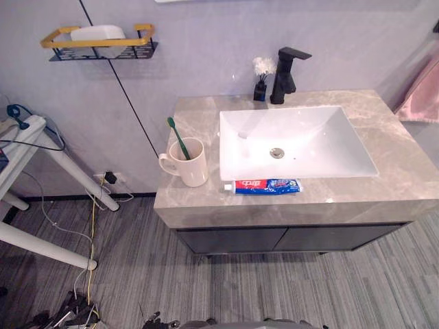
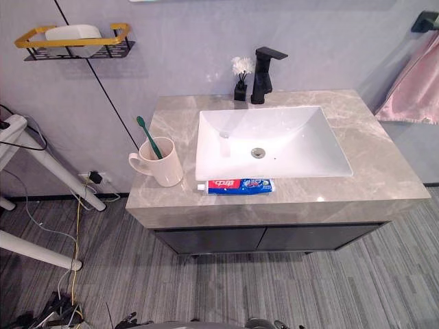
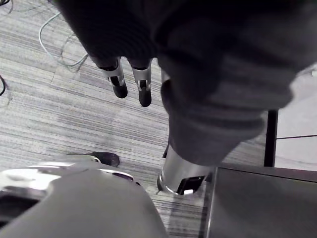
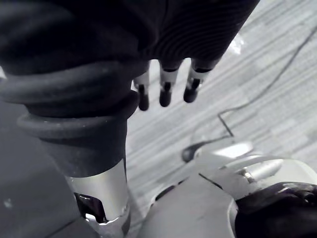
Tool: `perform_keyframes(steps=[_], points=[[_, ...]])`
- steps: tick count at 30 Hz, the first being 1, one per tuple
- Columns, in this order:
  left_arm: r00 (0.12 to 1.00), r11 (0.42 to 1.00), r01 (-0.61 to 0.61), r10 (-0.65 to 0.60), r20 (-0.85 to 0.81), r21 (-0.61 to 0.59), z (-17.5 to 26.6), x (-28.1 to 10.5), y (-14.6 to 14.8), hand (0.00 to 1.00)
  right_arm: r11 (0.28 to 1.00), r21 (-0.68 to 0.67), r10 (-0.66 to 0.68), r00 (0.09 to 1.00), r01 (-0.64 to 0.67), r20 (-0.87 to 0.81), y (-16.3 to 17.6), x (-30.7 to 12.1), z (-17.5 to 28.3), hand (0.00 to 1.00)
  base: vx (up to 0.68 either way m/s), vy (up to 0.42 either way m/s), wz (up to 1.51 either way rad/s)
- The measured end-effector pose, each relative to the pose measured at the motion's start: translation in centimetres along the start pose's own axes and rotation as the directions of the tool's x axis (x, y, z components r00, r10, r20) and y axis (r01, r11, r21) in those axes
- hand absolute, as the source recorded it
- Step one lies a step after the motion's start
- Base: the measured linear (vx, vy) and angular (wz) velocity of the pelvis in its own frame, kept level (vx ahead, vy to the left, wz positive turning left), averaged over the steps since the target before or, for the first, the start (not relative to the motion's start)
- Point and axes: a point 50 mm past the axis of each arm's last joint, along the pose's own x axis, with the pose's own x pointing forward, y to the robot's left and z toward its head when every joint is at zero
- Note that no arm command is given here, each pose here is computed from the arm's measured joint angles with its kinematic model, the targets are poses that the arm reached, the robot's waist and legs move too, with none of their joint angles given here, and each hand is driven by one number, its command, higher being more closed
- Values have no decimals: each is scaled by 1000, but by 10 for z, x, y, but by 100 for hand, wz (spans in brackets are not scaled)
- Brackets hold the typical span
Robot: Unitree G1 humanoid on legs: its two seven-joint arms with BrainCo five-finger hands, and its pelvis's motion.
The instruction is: Organize washtable
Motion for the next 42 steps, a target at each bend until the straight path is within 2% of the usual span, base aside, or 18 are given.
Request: perform_keyframes(steps=[1,2,16,22,24,26,29,30,31,33,37,42], points=[[1000,1000,2,-2,1,-1,0,0,0,0,1000,-11,1,1000,-1,-2,0,0,-1,0,-2,-57,-3],[1000,999,1,0,-19,35,-3,0,8,0,997,-78,20,999,-22,-31,3,-1,-7,0,-8,-34,-2],[1000,998,5,-4,-17,56,-1,0,8,0,999,-50,18,1000,-19,-25,2,-1,-7,0,0,0,0],[1000,996,0,1,-14,92,1,1,11,0,997,79,12,998,-17,64,1,0,14,0,11,-1,0],[1000,995,-1,2,-11,99,2,1,12,0,986,165,-34,991,12,132,-12,0,32,0,26,-5,-5],[1000,994,-7,8,-10,106,3,0,14,0,963,261,-128,968,69,216,-41,-2,56,0,8,-3,-8],[1000,997,-23,24,-12,75,0,0,19,0,911,381,-284,907,155,310,-90,-14,87,0,-18,-5,-5],[999,998,-31,32,-20,61,-3,-1,21,0,878,439,-372,851,193,370,-115,-25,107,0,-26,-8,-3],[999,998,-35,36,-23,50,-5,-2,22,0,868,453,-400,826,203,397,-123,-30,116,0,-39,-9,-8],[998,998,-46,47,-32,33,-11,-4,25,0,836,502,-491,709,220,507,-148,-54,153,0,-47,-10,-12],[998,998,-54,55,-31,14,-12,-5,26,0,811,538,-572,510,231,642,-164,-94,202,0,-35,-1,-9],[998,999,-52,53,-32,14,-13,-5,25,0,838,504,-545,314,207,777,-146,-132,260,0,-36,2,3]])
